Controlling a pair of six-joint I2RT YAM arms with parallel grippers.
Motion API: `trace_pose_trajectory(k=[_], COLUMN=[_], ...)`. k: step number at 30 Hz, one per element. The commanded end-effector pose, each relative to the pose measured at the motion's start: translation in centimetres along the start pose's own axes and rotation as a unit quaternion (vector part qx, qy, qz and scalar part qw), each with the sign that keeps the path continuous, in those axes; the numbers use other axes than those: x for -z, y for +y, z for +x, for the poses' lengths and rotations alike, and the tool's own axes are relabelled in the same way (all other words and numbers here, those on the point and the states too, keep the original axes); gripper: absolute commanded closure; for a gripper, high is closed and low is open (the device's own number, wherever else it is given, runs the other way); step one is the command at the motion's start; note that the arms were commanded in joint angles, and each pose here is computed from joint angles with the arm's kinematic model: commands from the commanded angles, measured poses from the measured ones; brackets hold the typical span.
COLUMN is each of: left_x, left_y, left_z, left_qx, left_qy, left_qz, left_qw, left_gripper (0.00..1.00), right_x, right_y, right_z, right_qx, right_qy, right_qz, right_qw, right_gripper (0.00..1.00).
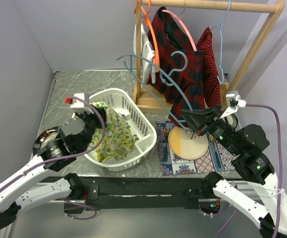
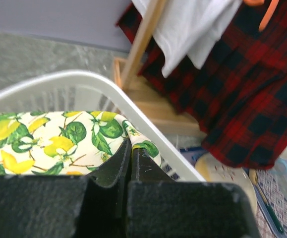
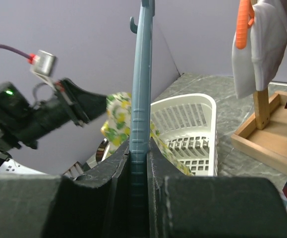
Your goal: Remove the skirt from the hanger
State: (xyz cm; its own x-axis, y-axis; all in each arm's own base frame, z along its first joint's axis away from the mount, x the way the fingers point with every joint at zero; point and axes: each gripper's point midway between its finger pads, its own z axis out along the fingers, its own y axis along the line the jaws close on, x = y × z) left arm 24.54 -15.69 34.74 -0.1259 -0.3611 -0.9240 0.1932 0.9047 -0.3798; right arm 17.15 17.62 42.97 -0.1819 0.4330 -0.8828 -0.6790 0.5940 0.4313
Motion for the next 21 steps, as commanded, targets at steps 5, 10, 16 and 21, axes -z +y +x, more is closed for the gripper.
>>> trace_pose_trajectory(k=[5, 10, 16, 21], left_x=[-0.2, 0.2, 0.2, -0.6], left_y=[0.0, -1.6, -1.2, -0.7], left_z=[7.4, 6.7, -0.4, -4.9], left_qx=[0.096, 0.079, -0.002, -0.056], left_qy=[0.080, 0.105, 0.031, -0.037], left_qz=[0.017, 0.051, 0.028, -0.007], left_qw=[0.992, 0.990, 0.999, 0.998], left_gripper=[0.86, 0.14, 0.01, 0.01], right_x=[0.3, -0.1, -0.6, 0.5], right_y=[2.0, 3.8, 2.4, -1.3], right_z=[-4.2, -7.3, -12.0, -15.6], right_qx=[0.026, 0.034, 0.070, 0.117], right_qy=[-0.053, -0.086, -0.140, -0.188], right_qz=[-0.024, -0.047, 0.026, 0.152], right_qw=[0.998, 0.995, 0.987, 0.963], right_gripper=[1.00, 1.00, 1.00, 1.00])
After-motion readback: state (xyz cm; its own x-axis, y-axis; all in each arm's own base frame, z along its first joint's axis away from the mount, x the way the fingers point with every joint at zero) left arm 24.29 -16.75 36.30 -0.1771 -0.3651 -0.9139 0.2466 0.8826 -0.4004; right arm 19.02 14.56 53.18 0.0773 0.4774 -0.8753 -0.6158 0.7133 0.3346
